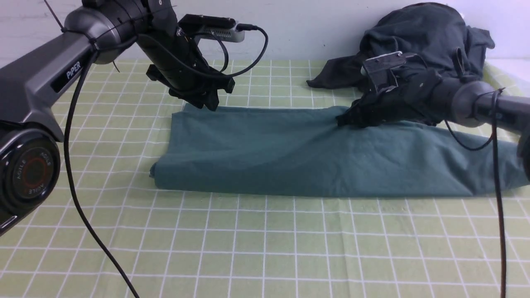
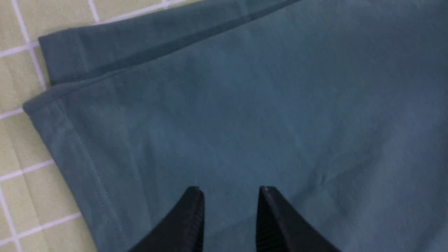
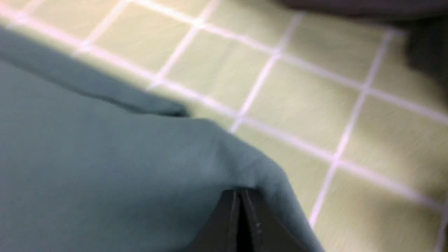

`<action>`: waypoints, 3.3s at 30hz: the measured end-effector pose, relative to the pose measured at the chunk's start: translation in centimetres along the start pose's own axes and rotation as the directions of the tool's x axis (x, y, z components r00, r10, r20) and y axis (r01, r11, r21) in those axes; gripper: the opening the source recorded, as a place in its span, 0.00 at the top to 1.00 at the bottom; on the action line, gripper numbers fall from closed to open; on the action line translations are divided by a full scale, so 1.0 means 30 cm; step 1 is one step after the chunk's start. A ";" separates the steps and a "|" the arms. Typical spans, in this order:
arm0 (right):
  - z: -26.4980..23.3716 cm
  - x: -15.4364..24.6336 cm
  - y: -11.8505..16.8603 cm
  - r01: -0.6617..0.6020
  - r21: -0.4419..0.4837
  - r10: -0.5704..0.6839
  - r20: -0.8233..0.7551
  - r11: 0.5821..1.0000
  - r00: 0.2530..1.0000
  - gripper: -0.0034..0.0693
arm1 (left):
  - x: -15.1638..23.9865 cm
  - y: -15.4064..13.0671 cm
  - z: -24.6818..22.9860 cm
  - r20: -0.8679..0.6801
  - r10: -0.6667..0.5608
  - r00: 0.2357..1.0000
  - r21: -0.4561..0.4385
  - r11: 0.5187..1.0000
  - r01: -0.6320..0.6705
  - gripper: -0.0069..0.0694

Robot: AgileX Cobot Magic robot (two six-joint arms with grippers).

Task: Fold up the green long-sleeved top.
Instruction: Use both arms to drag the lower edge of the fabric forward and fold it over the upper edge, then use the right arm to clamp the right edge of the fabric, then use the right arm to drag the right edge of the fabric to the left and folds it over the left edge

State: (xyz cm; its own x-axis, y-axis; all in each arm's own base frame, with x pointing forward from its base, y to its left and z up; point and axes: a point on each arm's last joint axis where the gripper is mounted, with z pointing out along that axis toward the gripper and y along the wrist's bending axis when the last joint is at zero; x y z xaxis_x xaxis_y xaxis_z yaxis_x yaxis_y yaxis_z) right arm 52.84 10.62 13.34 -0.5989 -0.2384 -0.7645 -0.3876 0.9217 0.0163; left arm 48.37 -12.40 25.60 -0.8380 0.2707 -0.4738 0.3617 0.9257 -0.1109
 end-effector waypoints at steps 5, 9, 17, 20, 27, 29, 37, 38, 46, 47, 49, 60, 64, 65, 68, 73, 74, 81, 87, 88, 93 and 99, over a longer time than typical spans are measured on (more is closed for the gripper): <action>-0.060 -0.103 -0.010 0.054 -0.008 -0.054 -0.015 0.999 0.998 0.96 | 0.005 -0.005 -0.007 -0.018 0.003 1.000 0.004 1.000 -0.003 0.64; -0.197 -0.202 -0.014 0.055 0.012 -0.053 -0.127 0.998 0.990 0.96 | 0.015 -0.013 -0.048 -0.057 0.027 0.998 0.008 1.000 -0.027 0.64; -0.480 -0.212 -0.135 -0.048 0.263 0.156 -0.408 0.964 0.899 0.92 | 0.044 -0.050 -0.166 -0.077 0.126 0.989 0.067 0.990 -0.121 0.66; -0.511 -0.125 -0.220 -0.103 0.304 0.241 -0.463 0.947 0.853 0.89 | 0.104 -0.080 -0.191 -0.105 0.147 0.984 0.146 0.981 -0.131 0.72; -0.587 0.084 -0.404 -0.225 0.414 0.436 -0.536 0.882 0.723 0.69 | 0.268 -0.137 -0.283 -0.017 0.122 0.992 0.217 0.969 -0.115 0.89; -0.593 0.131 -0.430 -0.234 0.437 0.464 -0.553 0.869 0.692 0.59 | 0.310 -0.143 -0.297 -0.003 0.114 0.994 0.216 0.970 -0.111 0.91; -0.623 0.229 -0.556 -0.291 0.528 0.575 -0.521 0.798 0.631 0.32 | 0.385 -0.146 -0.273 -0.043 0.102 0.994 0.224 0.970 -0.090 0.91; -0.615 0.251 -0.575 -0.322 0.532 0.600 -0.510 0.783 0.617 0.31 | 0.384 -0.147 -0.272 -0.037 0.095 0.995 0.228 0.970 -0.085 0.91; -0.513 0.313 -0.582 -0.386 0.503 0.625 -0.503 0.773 0.596 0.35 | 0.365 -0.155 -0.273 0.020 0.053 0.998 0.251 0.966 -0.056 0.91; -0.507 0.312 -0.578 -0.384 0.500 0.622 -0.503 0.776 0.600 0.37 | 0.364 -0.156 -0.273 0.021 0.052 0.998 0.251 0.966 -0.055 0.91; -0.503 0.308 -0.577 -0.383 0.498 0.618 -0.495 0.778 0.610 0.45 | 0.365 -0.156 -0.273 0.017 0.053 0.998 0.253 0.966 -0.055 0.91; -0.532 0.269 -0.575 -0.321 0.482 0.562 -0.528 0.815 0.637 0.91 | 0.381 -0.163 -0.294 -0.017 0.076 0.997 0.266 0.961 -0.069 0.91; -0.635 0.117 -0.555 -0.294 0.485 0.527 -0.465 0.824 0.711 0.91 | 0.410 -0.176 -0.379 -0.048 0.134 0.990 0.266 0.957 -0.117 0.91; -0.641 0.108 -0.552 -0.291 0.485 0.524 -0.461 0.825 0.716 0.91 | 0.412 -0.176 -0.379 -0.053 0.136 0.989 0.266 0.957 -0.117 0.91; -0.737 -0.084 -0.461 -0.254 0.457 0.436 -0.354 0.852 0.828 0.91 | 0.445 -0.193 -0.467 -0.043 0.159 0.986 0.265 0.954 -0.142 0.91; -0.765 -0.312 -0.185 -0.129 0.343 0.226 -0.260 0.930 0.939 0.91 | 0.548 -0.212 -0.587 0.060 0.161 0.985 0.204 0.964 -0.170 0.91; -0.754 -0.340 -0.116 -0.099 0.309 0.183 -0.253 0.946 0.950 0.91 | 0.582 -0.212 -0.605 0.076 0.160 0.984 0.179 0.969 -0.171 0.91; -0.615 -0.377 0.296 0.042 0.112 -0.011 -0.265 0.993 0.964 0.91 | 0.815 -0.202 -0.717 0.137 0.179 0.974 -0.001 0.984 -0.180 0.91; -0.432 -0.305 0.526 0.089 0.016 -0.082 -0.276 0.996 0.958 0.91 | 0.973 -0.179 -0.703 0.131 0.129 0.983 -0.101 0.988 -0.117 0.91; -0.405 -0.291 0.561 0.093 0.006 -0.088 -0.281 0.996 0.956 0.91 | 0.989 -0.176 -0.695 0.141 0.119 0.983 -0.112 0.988 -0.103 0.91; -0.294 -0.225 0.700 0.115 -0.057 -0.126 -0.281 0.992 0.951 0.91 | 1.092 -0.164 -0.633 0.218 0.084 0.972 -0.147 0.988 -0.052 0.91; -0.284 -0.261 0.817 0.126 -0.124 -0.148 -0.184 0.984 0.972 0.91 | 1.137 -0.163 -0.615 0.311 0.087 0.946 -0.157 0.987 -0.039 0.91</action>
State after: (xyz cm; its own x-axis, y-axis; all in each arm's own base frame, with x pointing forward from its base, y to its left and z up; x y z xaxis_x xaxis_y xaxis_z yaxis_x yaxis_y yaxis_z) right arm 42.04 32.48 25.22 -0.6537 -0.4244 -0.6266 -0.5439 0.8392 -0.0010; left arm 10.47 -2.82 26.09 -0.6343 0.2545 -0.7300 0.3254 0.9444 0.0465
